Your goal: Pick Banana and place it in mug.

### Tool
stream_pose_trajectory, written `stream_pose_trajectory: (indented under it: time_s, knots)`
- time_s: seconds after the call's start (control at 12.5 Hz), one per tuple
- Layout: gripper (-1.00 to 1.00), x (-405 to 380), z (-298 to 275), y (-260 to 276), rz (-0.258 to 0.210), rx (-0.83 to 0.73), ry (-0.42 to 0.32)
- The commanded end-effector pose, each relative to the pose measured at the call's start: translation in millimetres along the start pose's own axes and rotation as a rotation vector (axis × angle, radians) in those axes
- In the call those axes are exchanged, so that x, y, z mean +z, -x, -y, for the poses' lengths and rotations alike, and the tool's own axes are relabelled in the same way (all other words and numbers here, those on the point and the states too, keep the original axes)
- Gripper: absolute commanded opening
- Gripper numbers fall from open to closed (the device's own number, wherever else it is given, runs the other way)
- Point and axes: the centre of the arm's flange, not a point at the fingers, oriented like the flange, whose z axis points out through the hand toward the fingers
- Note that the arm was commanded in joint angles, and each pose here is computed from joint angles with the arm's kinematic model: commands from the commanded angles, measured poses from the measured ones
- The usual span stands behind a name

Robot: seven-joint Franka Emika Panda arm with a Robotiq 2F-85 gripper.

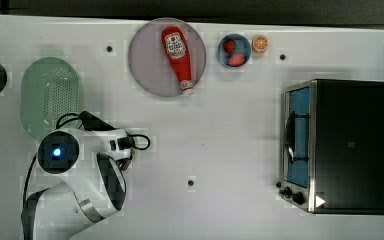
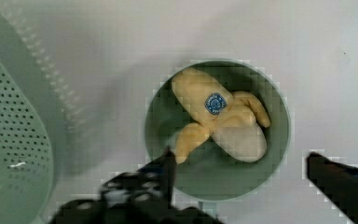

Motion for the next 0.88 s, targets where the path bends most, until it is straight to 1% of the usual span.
stream_pose_trajectory:
  time_s: [0.08,0.16,0.24,0.4,0.48,0.64,0.88]
  knots:
    - [1.00,-41.5,6.0,-19.7,-0.058,0.090,-0.070]
    - [1.00,-59.8,1.5,-30.4,-0.078,0.112,-0.078]
    - [1.00,-81.2,-6.9,-41.7,-0.088,0.140,-0.067]
    - [1.00,-133.1,-32.3,-66.0,-0.096,0.193,-0.028]
    - [1.00,-163.1,-48.5,-80.2,-0.102,0.231,-0.023]
    - [1.00,-220.7,-94.8,-108.3,-0.094,0.332,-0.009]
    - [1.00,-284.6,-163.4,-131.2,-0.080,0.399,-0.007]
